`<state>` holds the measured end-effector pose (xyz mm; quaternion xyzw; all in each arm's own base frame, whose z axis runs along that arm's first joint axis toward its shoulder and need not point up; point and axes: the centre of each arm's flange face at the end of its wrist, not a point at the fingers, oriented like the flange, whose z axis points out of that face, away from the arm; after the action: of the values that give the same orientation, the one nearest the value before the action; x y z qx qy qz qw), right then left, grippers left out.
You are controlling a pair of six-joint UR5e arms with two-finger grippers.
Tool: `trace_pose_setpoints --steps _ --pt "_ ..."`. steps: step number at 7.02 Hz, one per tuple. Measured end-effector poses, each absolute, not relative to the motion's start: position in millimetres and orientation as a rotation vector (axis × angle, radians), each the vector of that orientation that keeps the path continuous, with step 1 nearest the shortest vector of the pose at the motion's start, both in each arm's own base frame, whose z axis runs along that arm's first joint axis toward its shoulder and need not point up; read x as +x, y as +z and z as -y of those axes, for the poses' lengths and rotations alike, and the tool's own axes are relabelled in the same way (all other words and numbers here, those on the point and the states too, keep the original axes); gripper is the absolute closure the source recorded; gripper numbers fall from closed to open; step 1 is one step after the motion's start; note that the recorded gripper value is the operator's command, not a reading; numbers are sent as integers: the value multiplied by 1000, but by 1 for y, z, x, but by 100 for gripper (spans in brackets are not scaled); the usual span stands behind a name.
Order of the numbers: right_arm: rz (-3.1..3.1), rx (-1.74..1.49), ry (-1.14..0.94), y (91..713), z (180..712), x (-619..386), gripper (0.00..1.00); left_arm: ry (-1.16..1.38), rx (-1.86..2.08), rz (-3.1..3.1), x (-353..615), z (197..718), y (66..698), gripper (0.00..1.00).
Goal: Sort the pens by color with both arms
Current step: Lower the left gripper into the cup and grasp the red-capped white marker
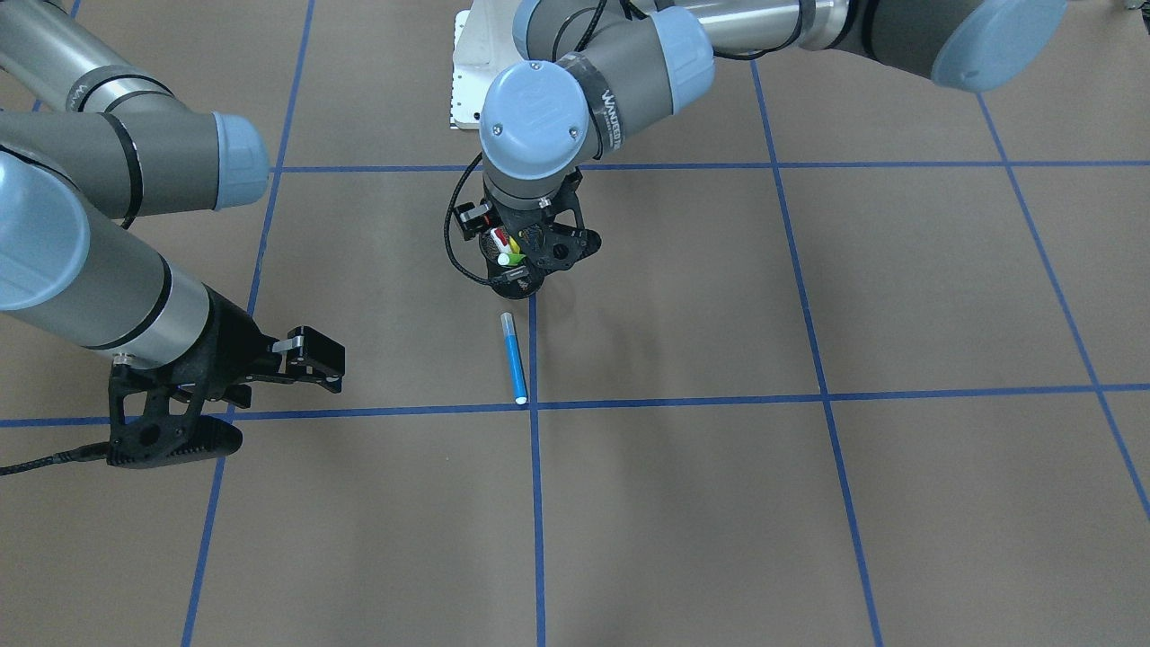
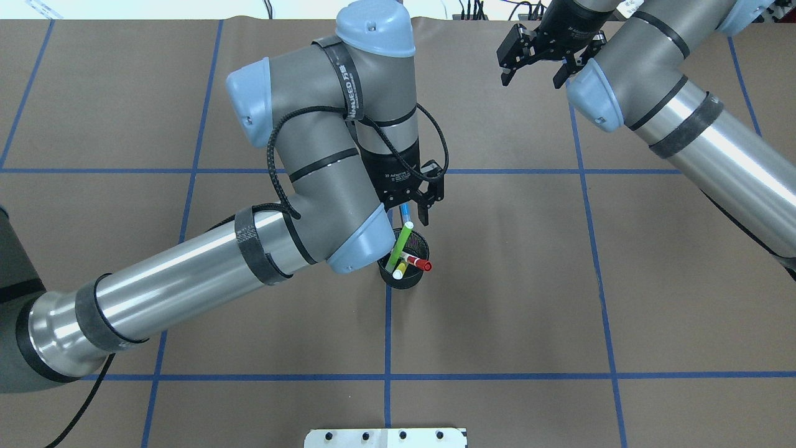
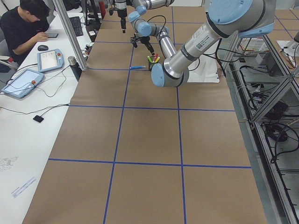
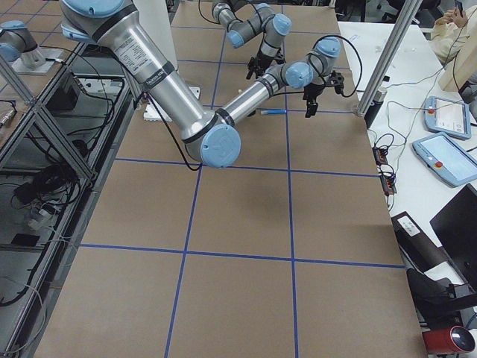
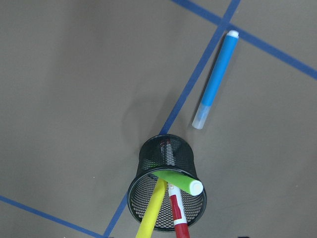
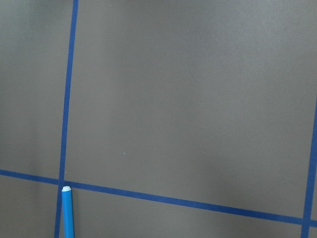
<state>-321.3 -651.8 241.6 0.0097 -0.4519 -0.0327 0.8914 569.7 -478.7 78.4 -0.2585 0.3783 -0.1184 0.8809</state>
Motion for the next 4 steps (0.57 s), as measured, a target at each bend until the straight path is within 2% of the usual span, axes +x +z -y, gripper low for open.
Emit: trace_pose_setpoints --steps 4 --pt "931 5 -51 243 646 -330 1 -219 -537 -810 602 482 69 16"
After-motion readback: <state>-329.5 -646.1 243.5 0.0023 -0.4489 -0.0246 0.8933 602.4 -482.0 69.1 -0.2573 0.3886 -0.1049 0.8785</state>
